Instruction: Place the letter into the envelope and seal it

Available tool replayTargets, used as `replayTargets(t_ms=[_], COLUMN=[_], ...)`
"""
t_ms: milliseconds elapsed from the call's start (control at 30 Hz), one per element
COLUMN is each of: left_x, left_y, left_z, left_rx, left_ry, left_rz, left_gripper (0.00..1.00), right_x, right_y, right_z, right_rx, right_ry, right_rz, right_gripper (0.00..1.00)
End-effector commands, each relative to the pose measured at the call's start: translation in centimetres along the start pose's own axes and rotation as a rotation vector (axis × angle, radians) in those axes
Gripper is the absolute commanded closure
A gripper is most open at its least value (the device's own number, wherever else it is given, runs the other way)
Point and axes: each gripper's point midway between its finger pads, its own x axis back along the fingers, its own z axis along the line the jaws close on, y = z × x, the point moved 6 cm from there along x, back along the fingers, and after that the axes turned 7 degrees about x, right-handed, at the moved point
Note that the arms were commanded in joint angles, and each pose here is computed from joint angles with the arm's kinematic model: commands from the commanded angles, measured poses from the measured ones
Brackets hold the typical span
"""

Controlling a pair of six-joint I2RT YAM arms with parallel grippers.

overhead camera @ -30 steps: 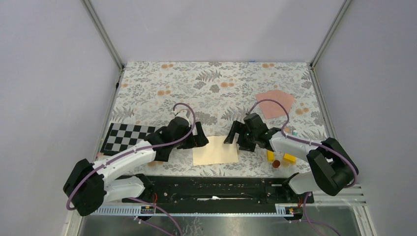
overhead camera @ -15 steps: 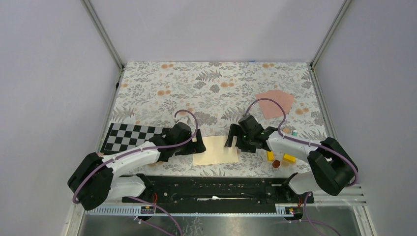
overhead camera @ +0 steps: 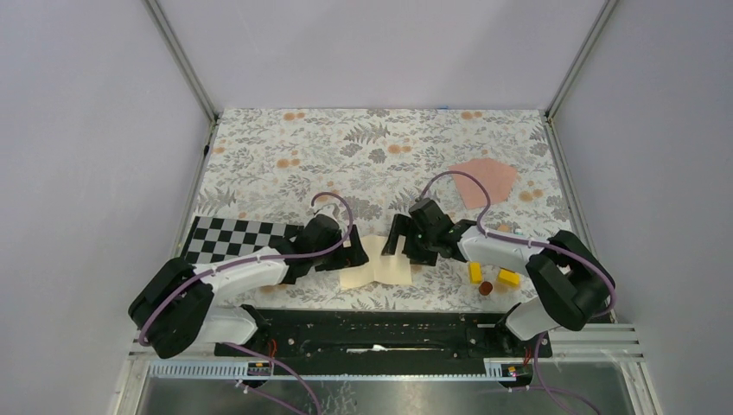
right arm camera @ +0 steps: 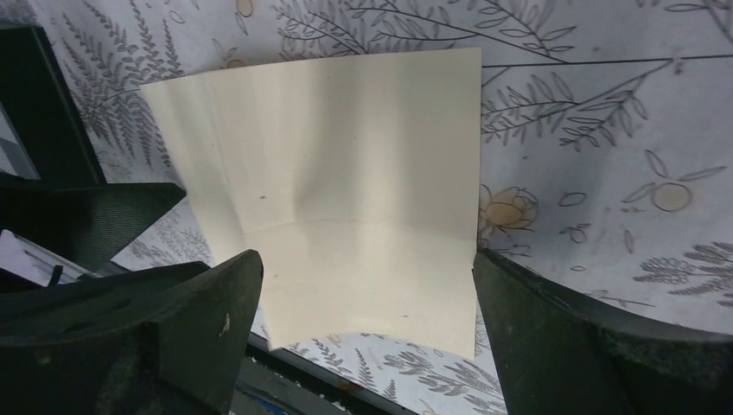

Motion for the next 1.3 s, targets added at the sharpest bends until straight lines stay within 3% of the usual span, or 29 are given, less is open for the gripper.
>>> replayTargets(t_ms=[0,400,600,867,1267], left_x=[-0.6,0.4,1.1,0.8,1.2], left_y=[-0.3,0.3,1.0,1.5,3.2], left_z=[-0.7,-2.9,-4.1,-5.8,-8.4], left_rx=[0.021,0.079,0.082,0.103,0.268], left_ry=[-0.065,-0.224,-0.304,-0.386,-0.514], left_rz=[0.015,-0.022,-0.054,-0.045,-0.032], left_gripper=[0.01,0.01,0.01,0.01,0.01], right_x=[-1.1,-1.4,-0.8,-0.5,-0.4], right_y=[-1.3,-1.6,-0.8,-0.5,0.2], right_z=[0.3,0.8,2.1,2.5,4.0], right_rx=[-0.033,-0.092,-0.152,-0.236,-0.326], right_ry=[0.016,0.064,0.191,0.297,0.444], right_rz=[0.072,0.089,0.009,0.010,0.021], right_gripper=[0.01,0.01,0.01,0.01,0.01])
